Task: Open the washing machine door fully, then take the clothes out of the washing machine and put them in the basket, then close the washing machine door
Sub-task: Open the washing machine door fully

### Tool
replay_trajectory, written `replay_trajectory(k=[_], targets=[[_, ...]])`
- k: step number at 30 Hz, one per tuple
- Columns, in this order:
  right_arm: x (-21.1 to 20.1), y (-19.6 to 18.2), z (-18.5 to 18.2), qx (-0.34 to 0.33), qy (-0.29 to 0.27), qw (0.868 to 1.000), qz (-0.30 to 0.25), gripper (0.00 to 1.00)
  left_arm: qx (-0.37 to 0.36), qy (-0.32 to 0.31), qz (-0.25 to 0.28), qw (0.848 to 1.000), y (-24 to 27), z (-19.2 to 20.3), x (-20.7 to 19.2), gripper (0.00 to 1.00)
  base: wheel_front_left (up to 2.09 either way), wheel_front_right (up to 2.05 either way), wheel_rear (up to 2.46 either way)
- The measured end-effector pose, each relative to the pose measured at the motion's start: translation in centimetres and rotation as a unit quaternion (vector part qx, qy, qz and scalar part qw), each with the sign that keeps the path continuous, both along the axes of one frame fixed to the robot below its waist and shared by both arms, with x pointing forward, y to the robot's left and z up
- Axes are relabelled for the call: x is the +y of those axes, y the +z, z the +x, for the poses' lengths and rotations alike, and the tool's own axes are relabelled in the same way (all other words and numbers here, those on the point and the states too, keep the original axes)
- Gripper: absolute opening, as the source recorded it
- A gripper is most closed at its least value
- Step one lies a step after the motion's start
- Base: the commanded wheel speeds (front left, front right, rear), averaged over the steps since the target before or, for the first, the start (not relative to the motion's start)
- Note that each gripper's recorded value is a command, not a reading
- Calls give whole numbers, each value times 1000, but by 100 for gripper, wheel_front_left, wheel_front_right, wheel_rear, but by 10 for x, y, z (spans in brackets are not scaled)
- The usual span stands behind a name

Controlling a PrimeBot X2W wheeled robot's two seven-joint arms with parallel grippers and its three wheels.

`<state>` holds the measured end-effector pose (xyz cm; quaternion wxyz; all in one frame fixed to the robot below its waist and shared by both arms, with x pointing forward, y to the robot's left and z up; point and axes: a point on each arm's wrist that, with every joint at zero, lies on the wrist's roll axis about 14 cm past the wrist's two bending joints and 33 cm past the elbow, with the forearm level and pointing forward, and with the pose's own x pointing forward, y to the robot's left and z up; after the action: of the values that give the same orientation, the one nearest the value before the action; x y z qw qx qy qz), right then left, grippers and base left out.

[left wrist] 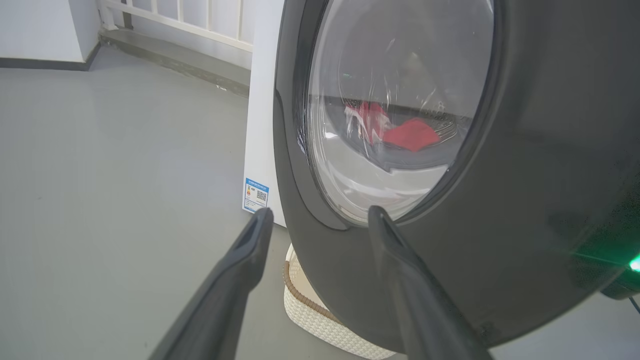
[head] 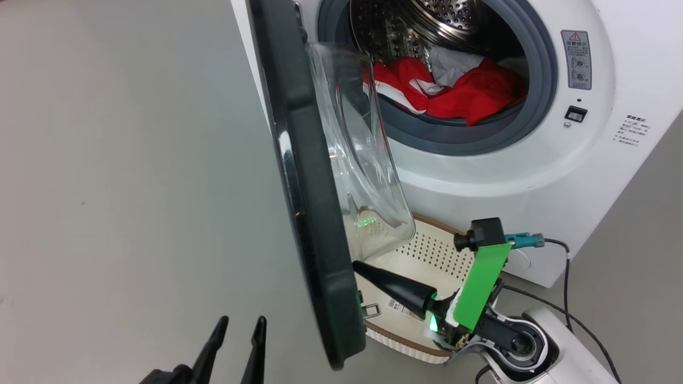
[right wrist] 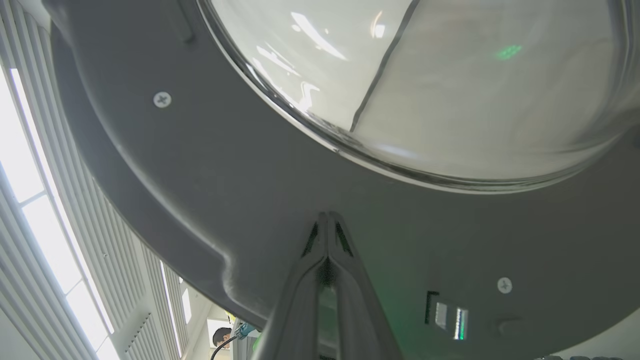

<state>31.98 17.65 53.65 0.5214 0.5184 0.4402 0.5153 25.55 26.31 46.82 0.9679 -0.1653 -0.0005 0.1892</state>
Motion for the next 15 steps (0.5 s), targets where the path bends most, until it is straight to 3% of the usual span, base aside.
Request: replay_trajectory(k=[15], targets=[[11,1,-19,3,34,999,0,0,-5,27,5,1000,5,-9,10,100,0,0,0]])
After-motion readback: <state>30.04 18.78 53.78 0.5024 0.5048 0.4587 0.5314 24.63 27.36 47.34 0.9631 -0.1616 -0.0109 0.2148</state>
